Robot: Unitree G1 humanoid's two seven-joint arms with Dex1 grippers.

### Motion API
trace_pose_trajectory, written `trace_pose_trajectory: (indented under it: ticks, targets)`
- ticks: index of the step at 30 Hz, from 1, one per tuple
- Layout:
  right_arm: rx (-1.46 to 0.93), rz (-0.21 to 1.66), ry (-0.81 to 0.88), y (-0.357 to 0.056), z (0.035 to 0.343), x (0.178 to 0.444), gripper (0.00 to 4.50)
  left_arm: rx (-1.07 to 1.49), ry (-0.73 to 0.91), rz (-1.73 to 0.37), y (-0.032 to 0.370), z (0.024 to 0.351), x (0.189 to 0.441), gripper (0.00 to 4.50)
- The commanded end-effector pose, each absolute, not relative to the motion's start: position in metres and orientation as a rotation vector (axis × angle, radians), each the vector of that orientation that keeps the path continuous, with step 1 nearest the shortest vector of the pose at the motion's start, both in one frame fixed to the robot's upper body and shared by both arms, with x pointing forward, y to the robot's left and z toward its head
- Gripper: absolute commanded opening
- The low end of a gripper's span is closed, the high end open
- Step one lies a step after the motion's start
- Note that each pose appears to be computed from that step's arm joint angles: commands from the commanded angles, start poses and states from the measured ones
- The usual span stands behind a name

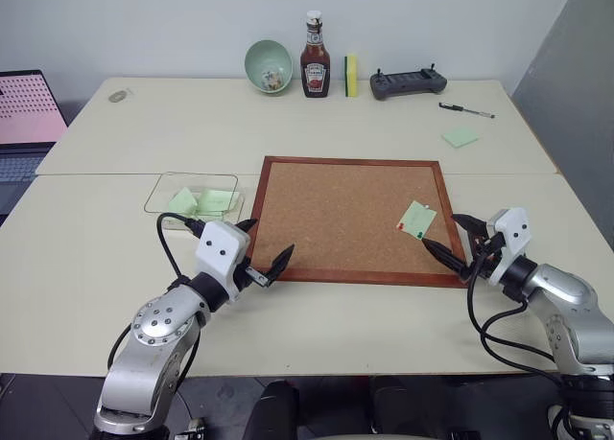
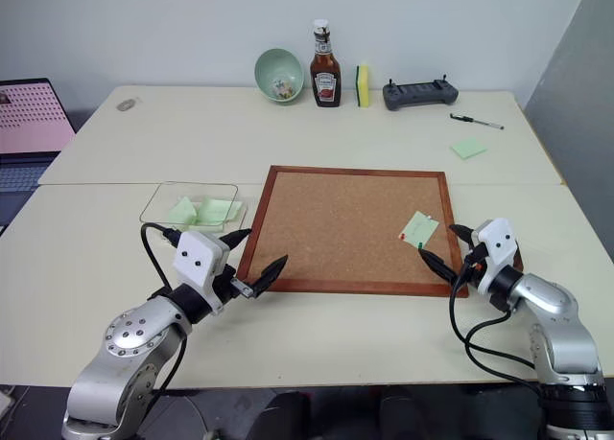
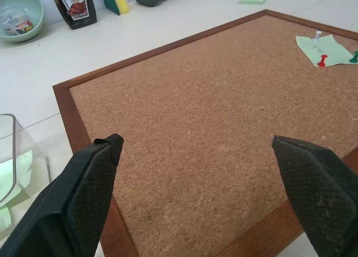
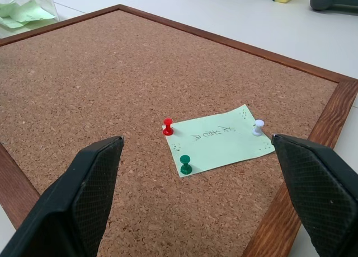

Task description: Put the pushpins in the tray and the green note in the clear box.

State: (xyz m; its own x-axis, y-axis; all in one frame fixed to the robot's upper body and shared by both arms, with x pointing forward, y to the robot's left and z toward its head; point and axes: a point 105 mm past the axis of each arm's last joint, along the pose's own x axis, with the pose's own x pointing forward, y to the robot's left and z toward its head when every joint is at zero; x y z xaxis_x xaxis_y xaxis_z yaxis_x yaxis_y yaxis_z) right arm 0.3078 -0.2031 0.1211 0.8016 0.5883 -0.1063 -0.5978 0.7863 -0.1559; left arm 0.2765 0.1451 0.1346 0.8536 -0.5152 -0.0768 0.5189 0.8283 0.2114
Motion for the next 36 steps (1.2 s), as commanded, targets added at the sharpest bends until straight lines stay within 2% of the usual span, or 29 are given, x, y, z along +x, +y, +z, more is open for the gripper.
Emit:
trace_pose_trajectory:
  ticks: [1, 19, 36]
  targets:
    - [-0.209, 0.631, 0.011, -0.208, 0.137, 0.310, 4.49, 0.257, -0.042, -0.587, 0.137, 0.147, 0.274, 4.50]
    - [-0.212, 0.628, -0.002, -0.208, 0.140, 0.310, 4.49, 0.215, -0.106, -0.651, 0.135, 0.164, 0.278, 4.50]
    - [-0.210, 0.610, 0.005, -0.211, 0.135, 0.306, 4.49, 0.213, -0.094, -0.705, 0.129, 0.158, 0.278, 4.50]
